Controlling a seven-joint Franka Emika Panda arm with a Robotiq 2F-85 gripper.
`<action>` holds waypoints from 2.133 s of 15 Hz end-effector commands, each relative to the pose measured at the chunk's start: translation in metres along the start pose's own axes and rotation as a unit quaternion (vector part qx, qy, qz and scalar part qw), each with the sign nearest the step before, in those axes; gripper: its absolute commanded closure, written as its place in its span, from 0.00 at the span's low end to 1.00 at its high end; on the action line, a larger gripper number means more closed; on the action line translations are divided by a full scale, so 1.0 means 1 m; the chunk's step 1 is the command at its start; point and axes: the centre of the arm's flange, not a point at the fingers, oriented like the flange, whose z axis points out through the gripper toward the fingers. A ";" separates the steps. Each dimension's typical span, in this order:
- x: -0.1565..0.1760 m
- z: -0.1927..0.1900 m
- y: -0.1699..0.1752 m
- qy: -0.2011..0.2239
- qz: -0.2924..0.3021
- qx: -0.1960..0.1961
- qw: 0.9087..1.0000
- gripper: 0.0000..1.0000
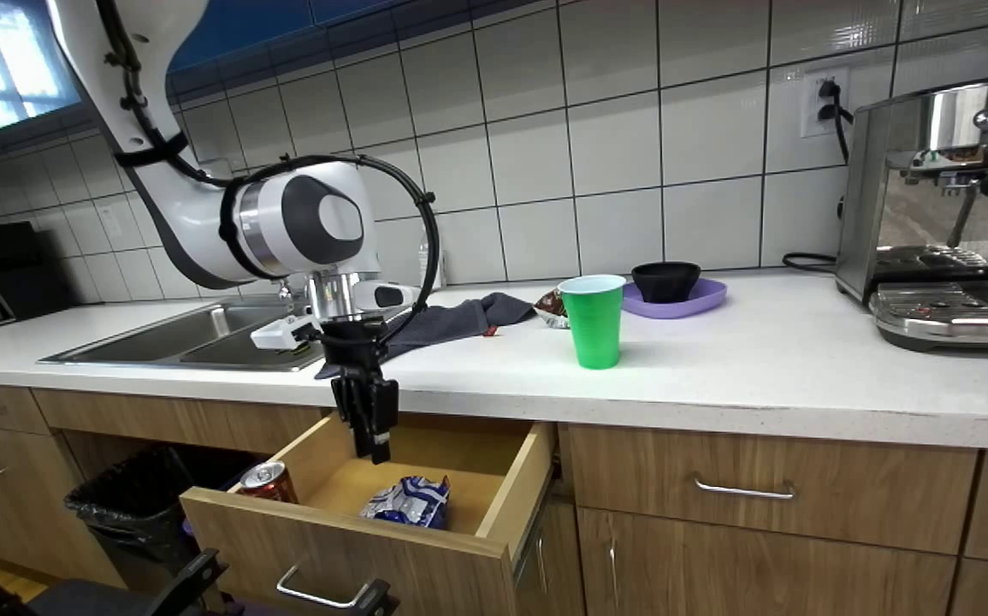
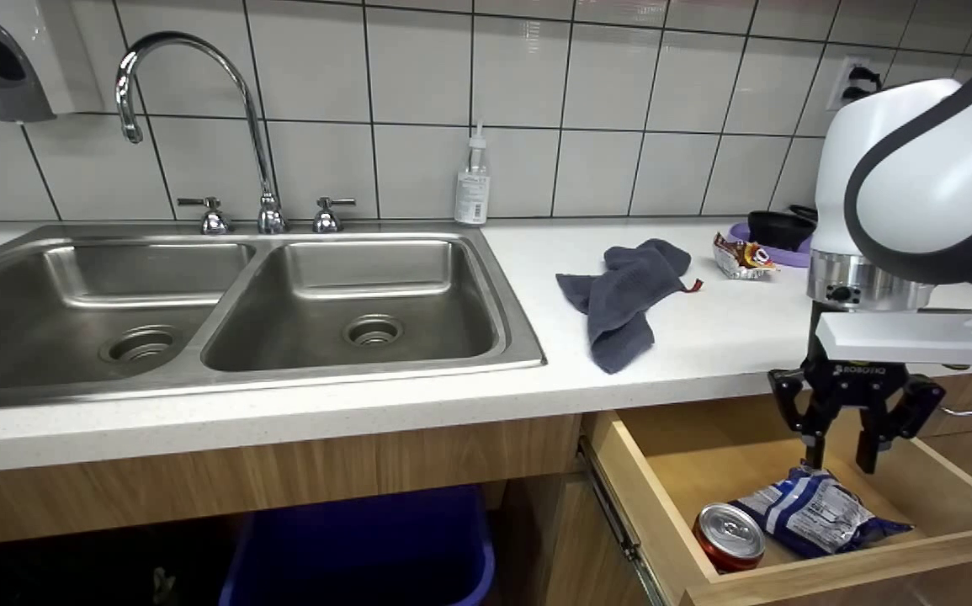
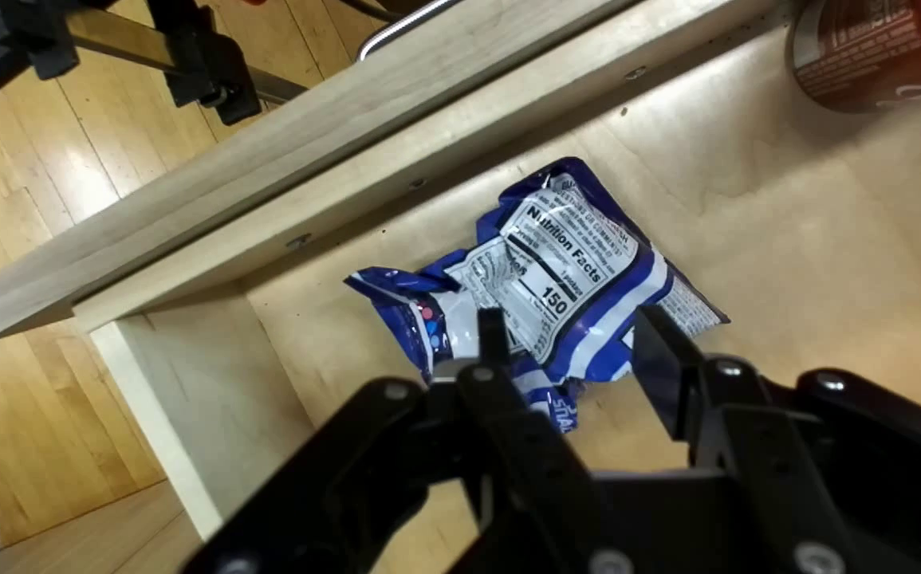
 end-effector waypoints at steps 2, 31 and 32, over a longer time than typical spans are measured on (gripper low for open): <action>-0.005 -0.031 0.006 0.012 -0.007 -0.004 1.000 0.15; 0.058 -0.186 0.029 0.105 0.085 0.064 0.989 0.00; 0.051 -0.177 0.036 0.116 0.059 0.066 0.989 0.00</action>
